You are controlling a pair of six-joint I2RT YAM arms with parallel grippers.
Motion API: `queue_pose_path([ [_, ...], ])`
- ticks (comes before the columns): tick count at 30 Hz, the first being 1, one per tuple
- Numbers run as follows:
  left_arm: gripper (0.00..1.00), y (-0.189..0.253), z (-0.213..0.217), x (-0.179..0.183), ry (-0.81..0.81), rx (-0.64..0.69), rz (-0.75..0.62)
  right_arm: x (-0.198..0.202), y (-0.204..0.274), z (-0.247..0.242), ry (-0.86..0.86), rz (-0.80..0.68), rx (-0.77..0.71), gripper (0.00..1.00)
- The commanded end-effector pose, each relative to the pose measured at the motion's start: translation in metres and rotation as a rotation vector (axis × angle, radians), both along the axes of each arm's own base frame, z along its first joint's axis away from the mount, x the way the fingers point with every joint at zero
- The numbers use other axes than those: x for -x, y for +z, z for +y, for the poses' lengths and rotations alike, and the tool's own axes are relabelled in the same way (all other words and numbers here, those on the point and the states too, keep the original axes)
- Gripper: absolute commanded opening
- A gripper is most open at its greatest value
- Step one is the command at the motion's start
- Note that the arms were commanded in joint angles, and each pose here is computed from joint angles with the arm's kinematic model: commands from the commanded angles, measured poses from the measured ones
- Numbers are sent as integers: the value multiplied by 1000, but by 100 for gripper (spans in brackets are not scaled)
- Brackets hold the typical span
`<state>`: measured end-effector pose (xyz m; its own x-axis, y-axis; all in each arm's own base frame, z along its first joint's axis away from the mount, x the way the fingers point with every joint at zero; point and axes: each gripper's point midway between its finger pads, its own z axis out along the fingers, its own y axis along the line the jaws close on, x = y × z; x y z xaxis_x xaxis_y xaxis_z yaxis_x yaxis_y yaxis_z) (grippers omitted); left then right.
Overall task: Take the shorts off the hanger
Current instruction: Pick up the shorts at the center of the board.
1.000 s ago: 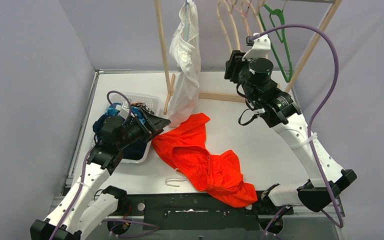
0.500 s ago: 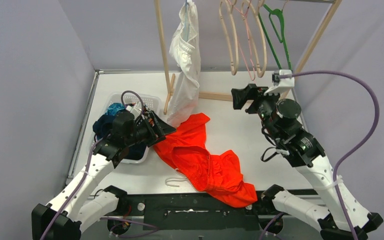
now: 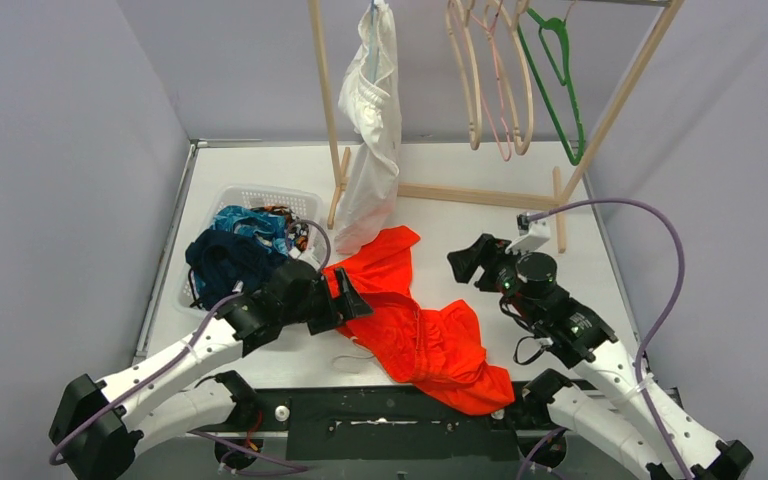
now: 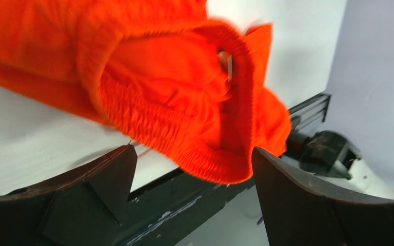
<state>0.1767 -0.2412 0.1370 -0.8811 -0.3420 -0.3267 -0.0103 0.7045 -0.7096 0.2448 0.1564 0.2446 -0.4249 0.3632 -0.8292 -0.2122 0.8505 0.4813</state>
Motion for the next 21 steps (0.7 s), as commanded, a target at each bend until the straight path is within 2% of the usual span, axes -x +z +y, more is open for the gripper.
queue_pose_path([
  [1,83,-17,-10,12,26,54,32,12,-47,13,-15,171,-141,70],
  [5,83,-34,-17,23,36,149,84,20,-97,33,21,334,-184,63],
  [9,83,-37,-23,26,47,206,109,23,-117,61,90,390,-243,57],
  [14,83,-45,-34,31,19,247,146,27,-141,88,162,465,-219,49],
  [15,83,-46,-37,31,15,251,153,28,-147,93,178,486,-202,45],
  [17,83,-45,-44,32,5,259,147,32,-155,103,200,511,-159,25],
  [21,83,-44,-55,28,-6,287,136,40,-168,122,239,542,-123,20],
])
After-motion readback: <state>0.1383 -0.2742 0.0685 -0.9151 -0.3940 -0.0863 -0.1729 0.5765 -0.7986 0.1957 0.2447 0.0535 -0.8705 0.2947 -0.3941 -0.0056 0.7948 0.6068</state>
